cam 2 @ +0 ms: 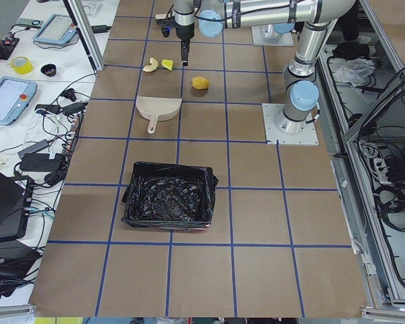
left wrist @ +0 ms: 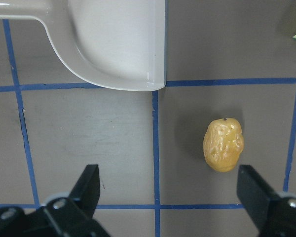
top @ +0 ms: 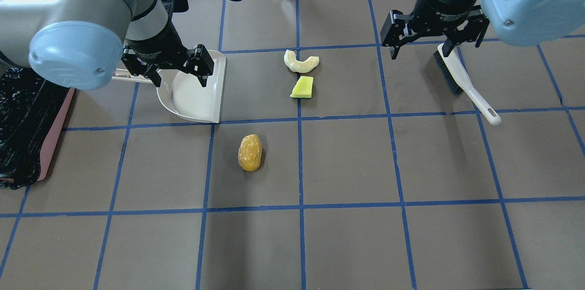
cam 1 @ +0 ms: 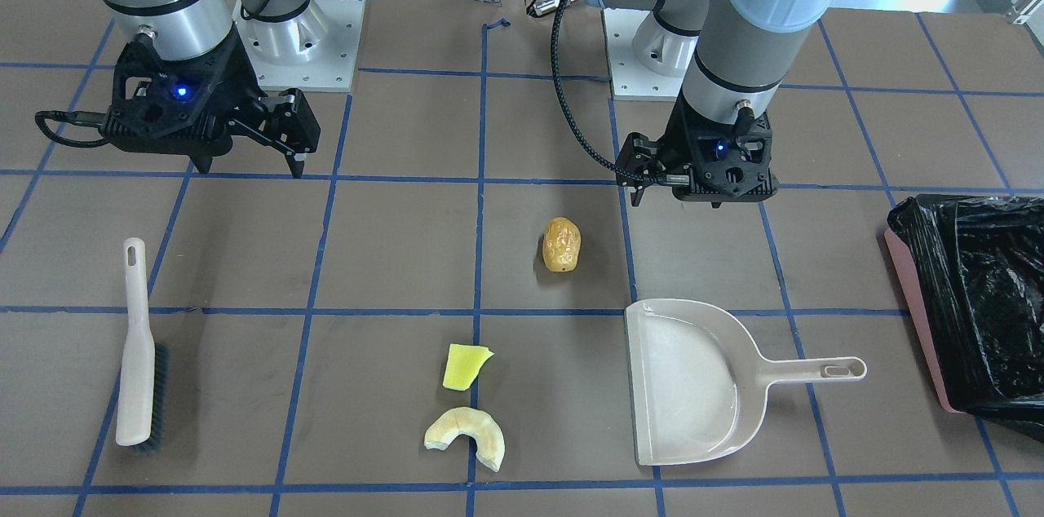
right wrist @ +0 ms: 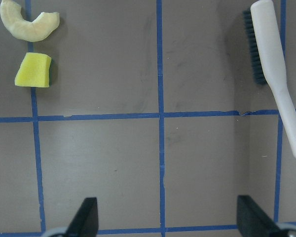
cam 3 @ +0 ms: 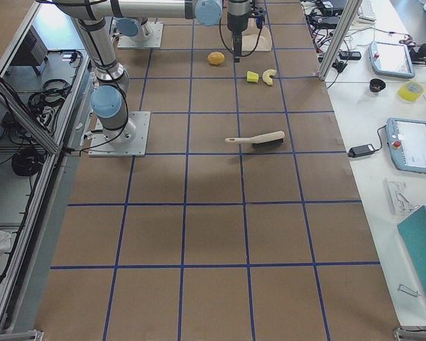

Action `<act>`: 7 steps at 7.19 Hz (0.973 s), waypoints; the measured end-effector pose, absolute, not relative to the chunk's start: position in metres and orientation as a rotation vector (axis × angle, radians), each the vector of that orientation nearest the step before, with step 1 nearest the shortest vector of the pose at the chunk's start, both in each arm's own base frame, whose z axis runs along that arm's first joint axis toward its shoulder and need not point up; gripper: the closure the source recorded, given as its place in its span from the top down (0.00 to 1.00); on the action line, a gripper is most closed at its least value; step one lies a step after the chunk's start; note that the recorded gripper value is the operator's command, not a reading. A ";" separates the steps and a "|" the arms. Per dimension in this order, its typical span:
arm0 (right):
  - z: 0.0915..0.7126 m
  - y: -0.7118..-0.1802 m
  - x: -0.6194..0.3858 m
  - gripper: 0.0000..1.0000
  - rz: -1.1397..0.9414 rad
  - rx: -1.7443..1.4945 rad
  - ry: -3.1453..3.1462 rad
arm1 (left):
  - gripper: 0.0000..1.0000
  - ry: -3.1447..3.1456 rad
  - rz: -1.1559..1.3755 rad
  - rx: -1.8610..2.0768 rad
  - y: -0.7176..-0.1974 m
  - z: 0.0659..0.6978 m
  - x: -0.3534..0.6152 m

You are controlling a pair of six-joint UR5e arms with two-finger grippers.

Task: Sweep and dump trash into bin
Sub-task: 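Grasp the white dustpan handle with the left gripper, then lift the dustpan with the left gripper while the right gripper reaches the brush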

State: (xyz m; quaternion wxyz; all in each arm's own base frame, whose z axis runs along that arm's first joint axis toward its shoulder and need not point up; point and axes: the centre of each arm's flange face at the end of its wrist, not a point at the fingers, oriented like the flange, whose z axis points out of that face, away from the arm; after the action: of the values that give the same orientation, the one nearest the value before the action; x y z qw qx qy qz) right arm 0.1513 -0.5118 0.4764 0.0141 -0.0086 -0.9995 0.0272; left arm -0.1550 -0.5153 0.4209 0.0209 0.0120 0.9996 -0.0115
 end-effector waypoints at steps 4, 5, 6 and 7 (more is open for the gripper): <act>0.474 -0.515 0.146 1.00 0.106 0.022 -3.098 | 1.00 3.086 -0.070 -0.081 -0.530 0.419 -0.111; 0.472 -0.520 0.132 1.00 0.102 0.064 -3.093 | 1.00 3.080 -0.077 -0.187 -0.534 0.423 -0.077; 0.464 -0.530 0.104 1.00 0.074 0.095 -3.091 | 1.00 3.067 -0.095 -0.320 -0.540 0.426 -0.035; 0.450 -0.543 0.069 1.00 0.026 0.136 -3.096 | 1.00 3.058 -0.101 -0.474 -0.543 0.423 0.009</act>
State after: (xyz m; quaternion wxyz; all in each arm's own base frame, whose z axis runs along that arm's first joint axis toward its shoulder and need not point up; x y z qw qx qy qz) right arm 0.0686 -0.5430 0.4497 0.0211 0.0438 -0.9988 0.0083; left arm 0.0093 -0.5431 0.4228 0.0229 -0.1530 0.9874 -0.0327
